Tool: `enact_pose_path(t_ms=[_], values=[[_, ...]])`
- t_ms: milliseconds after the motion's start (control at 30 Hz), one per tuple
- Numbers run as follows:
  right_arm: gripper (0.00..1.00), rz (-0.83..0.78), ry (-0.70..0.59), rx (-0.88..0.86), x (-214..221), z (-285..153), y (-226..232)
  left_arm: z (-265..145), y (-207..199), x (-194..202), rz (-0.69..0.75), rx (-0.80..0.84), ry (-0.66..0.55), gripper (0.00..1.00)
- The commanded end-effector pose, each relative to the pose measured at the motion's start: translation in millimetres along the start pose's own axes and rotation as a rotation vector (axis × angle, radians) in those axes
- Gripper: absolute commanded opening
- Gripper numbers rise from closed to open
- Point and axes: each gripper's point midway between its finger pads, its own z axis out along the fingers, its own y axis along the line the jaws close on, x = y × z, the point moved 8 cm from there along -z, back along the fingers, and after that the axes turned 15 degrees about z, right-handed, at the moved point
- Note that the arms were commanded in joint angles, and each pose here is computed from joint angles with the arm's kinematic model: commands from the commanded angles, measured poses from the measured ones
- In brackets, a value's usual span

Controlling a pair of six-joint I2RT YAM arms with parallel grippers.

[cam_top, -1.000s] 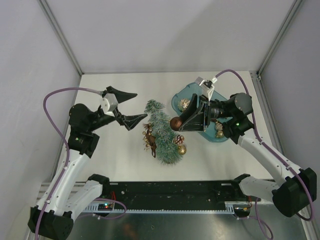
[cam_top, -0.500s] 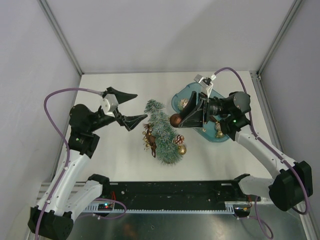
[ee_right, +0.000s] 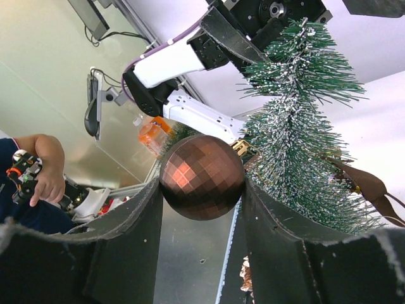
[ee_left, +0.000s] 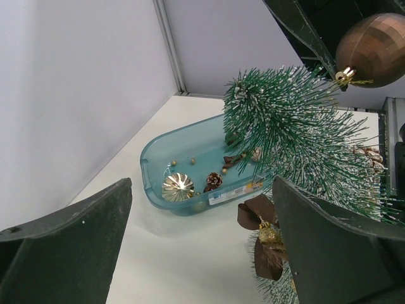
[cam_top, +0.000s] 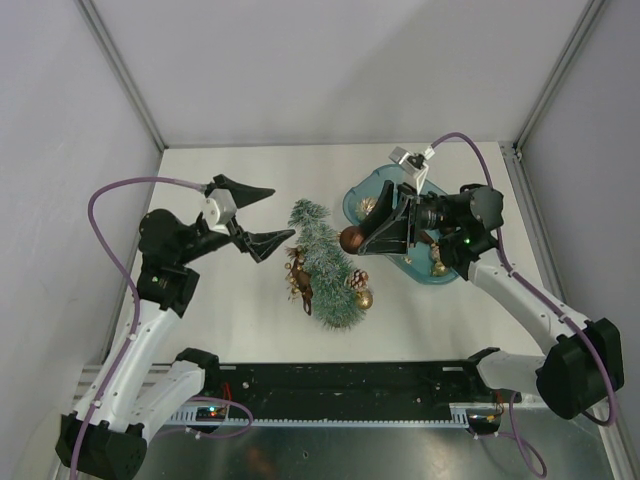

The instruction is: Decorate the small christmas tree

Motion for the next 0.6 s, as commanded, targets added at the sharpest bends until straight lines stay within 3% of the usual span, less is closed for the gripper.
enact_pose_path(t_ms=[0, 567], values=[[0.32, -0.063, 0.004, -0.022, -5.1, 1.4, 4.9, -0.8, -1.7, -8.7, 0.024, 0.009, -0.038, 0.97], [0.30, -0.035, -0.009, -0.059, -11.3, -0.6, -9.6, 0.3, -3.1, -9.1, -0.001, 0.020, -0.048, 0.96]])
